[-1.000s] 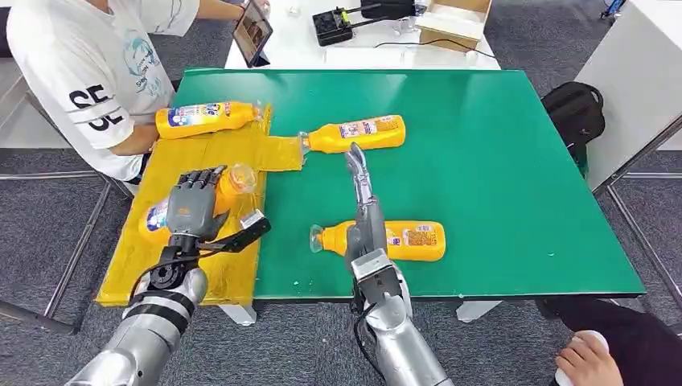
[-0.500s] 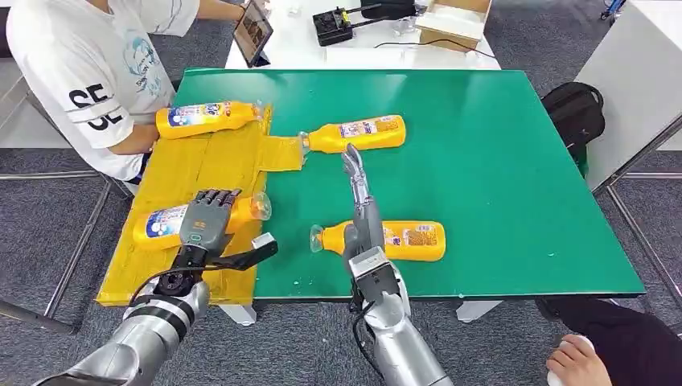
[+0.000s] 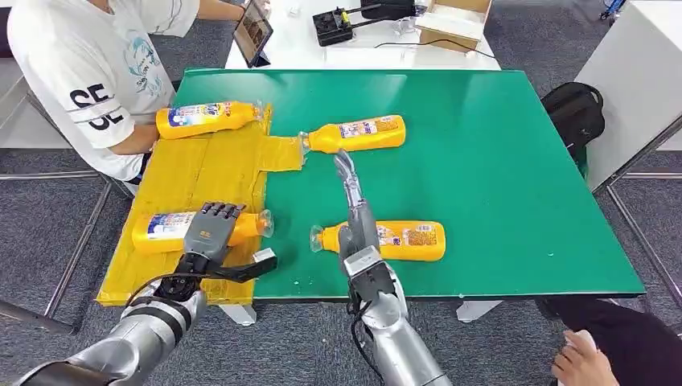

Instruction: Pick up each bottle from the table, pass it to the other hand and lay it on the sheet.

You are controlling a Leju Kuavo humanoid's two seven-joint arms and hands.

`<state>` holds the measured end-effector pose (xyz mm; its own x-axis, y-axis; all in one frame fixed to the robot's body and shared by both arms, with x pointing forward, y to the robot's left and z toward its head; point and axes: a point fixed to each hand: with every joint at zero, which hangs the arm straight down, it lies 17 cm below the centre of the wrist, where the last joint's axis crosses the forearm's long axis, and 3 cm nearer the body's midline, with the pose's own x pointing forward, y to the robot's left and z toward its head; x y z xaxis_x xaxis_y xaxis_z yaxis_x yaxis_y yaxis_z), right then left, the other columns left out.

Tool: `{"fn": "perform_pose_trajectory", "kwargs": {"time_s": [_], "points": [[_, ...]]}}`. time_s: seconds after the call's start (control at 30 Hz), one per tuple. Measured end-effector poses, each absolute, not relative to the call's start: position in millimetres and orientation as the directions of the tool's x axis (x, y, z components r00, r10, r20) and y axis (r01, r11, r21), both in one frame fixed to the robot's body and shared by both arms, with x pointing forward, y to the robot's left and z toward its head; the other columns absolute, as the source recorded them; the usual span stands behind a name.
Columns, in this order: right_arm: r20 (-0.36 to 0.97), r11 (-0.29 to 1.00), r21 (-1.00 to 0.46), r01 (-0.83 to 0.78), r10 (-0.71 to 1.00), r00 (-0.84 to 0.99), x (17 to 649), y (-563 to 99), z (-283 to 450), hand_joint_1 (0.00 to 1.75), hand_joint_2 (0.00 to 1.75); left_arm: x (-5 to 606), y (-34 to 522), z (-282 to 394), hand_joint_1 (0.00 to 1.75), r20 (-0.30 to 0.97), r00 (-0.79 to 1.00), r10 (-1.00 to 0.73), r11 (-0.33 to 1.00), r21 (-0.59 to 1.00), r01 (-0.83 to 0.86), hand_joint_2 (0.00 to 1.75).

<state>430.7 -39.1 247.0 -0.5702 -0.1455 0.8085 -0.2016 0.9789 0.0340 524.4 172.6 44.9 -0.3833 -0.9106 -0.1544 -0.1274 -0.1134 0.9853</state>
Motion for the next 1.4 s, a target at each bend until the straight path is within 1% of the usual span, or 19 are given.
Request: {"fn": "perform_pose_trajectory", "kwargs": {"time_s": [0.03, 0.1, 0.13, 0.17, 0.27, 0.3, 0.4, 0.43, 0.53, 0.63, 0.73, 0.93, 1.07, 1.1, 1.17, 1.2, 1.3, 1.37, 1.4], "points": [[0.809, 0.979, 0.035, -0.203, -0.147, -0.569, 431, -38, 247, 0.00, 0.00, 525, 174, 43, 0.03, -0.138, -0.383, -0.913, -0.103, 0.989, -0.111, 1.75], [0.812, 0.978, 0.034, -0.204, -0.146, -0.566, 431, -37, 246, 0.00, 0.00, 527, 177, 39, 0.03, -0.082, -0.378, -0.922, -0.062, 0.996, -0.066, 1.75], [0.812, 0.978, 0.032, -0.204, -0.144, -0.565, 431, -37, 245, 0.00, 0.00, 528, 179, 40, 0.00, -0.032, -0.368, -0.929, -0.017, 0.999, -0.044, 1.75], [0.813, 0.978, 0.031, -0.204, -0.143, -0.564, 431, -37, 244, 0.00, 0.00, 530, 182, 41, 0.00, 0.005, -0.357, -0.934, 0.018, 0.999, -0.034, 1.75], [0.816, 0.978, 0.030, -0.204, -0.142, -0.561, 431, -36, 243, 0.00, 0.00, 532, 184, 43, 0.00, 0.063, -0.340, -0.938, 0.074, 0.997, -0.020, 1.75], [0.816, 0.978, 0.029, -0.204, -0.141, -0.560, 431, -36, 242, 0.00, 0.00, 534, 186, 45, 0.00, 0.108, -0.329, -0.938, 0.117, 0.993, -0.009, 1.75], [0.819, 0.979, 0.026, -0.205, -0.138, -0.557, 432, -36, 241, 0.00, 0.00, 535, 187, 46, 0.00, 0.254, -0.307, -0.917, 0.256, 0.966, 0.034, 1.75], [0.819, 0.978, 0.023, -0.206, -0.136, -0.557, 432, -35, 241, 0.00, 0.00, 537, 185, 48, 0.00, 0.323, -0.300, -0.898, 0.321, 0.945, 0.055, 1.75], [0.821, 0.977, 0.011, -0.211, -0.129, -0.556, 431, -33, 240, 0.00, 0.00, 541, 176, 53, 0.00, 0.531, -0.283, -0.799, 0.509, 0.847, 0.151, 1.75], [0.822, 0.976, 0.006, -0.217, -0.128, -0.555, 432, -32, 240, 0.00, 0.00, 542, 161, 59, 0.00, 0.677, -0.272, -0.683, 0.629, 0.736, 0.250, 1.75], [0.822, 0.976, 0.004, -0.220, -0.128, -0.554, 432, -32, 240, 0.00, 0.00, 541, 151, 63, 0.00, 0.742, -0.263, -0.617, 0.677, 0.671, 0.303, 1.75], [0.826, 0.975, 0.004, -0.221, -0.128, -0.549, 433, -32, 238, 0.00, 0.00, 539, 141, 66, 0.00, 0.794, -0.255, -0.553, 0.717, 0.609, 0.339, 1.75], [0.831, 0.974, 0.009, -0.228, -0.134, -0.540, 436, -32, 236, 0.00, 0.00, 527, 123, 66, 0.00, 0.850, -0.256, -0.460, 0.722, 0.527, 0.448, 1.75], [0.833, 0.974, 0.010, -0.227, -0.134, -0.537, 437, -32, 235, 0.00, 0.00, 524, 119, 68, 0.00, 0.861, -0.262, -0.436, 0.723, 0.508, 0.469, 0.00], [0.837, 0.973, 0.013, -0.228, -0.135, -0.531, 438, -33, 233, 0.00, 0.00, 520, 114, 70, 0.00, 0.881, -0.267, -0.392, 0.730, 0.474, 0.492, 0.00], [0.838, 0.974, 0.014, -0.228, -0.136, -0.529, 439, -33, 232, 0.00, 0.00, 519, 114, 72, 0.00, 0.886, -0.266, -0.379, 0.737, 0.463, 0.492, 1.75], [0.841, 0.974, 0.011, -0.226, -0.131, -0.525, 439, -34, 230, 0.00, 0.00, 523, 118, 81, 0.00, 0.904, -0.269, -0.331, 0.784, 0.423, 0.455, 1.75], [0.845, 0.975, 0.012, -0.223, -0.130, -0.520, 440, -34, 228, 0.00, 0.00, 529, 123, 93, 0.00, 0.919, -0.272, -0.285, 0.841, 0.376, 0.389, 1.75], [0.846, 0.975, 0.012, -0.223, -0.129, -0.518, 440, -34, 227, 0.00, 0.00, 534, 130, 103, 0.00, 0.927, -0.278, -0.252, 0.882, 0.338, 0.329, 1.75]]}}
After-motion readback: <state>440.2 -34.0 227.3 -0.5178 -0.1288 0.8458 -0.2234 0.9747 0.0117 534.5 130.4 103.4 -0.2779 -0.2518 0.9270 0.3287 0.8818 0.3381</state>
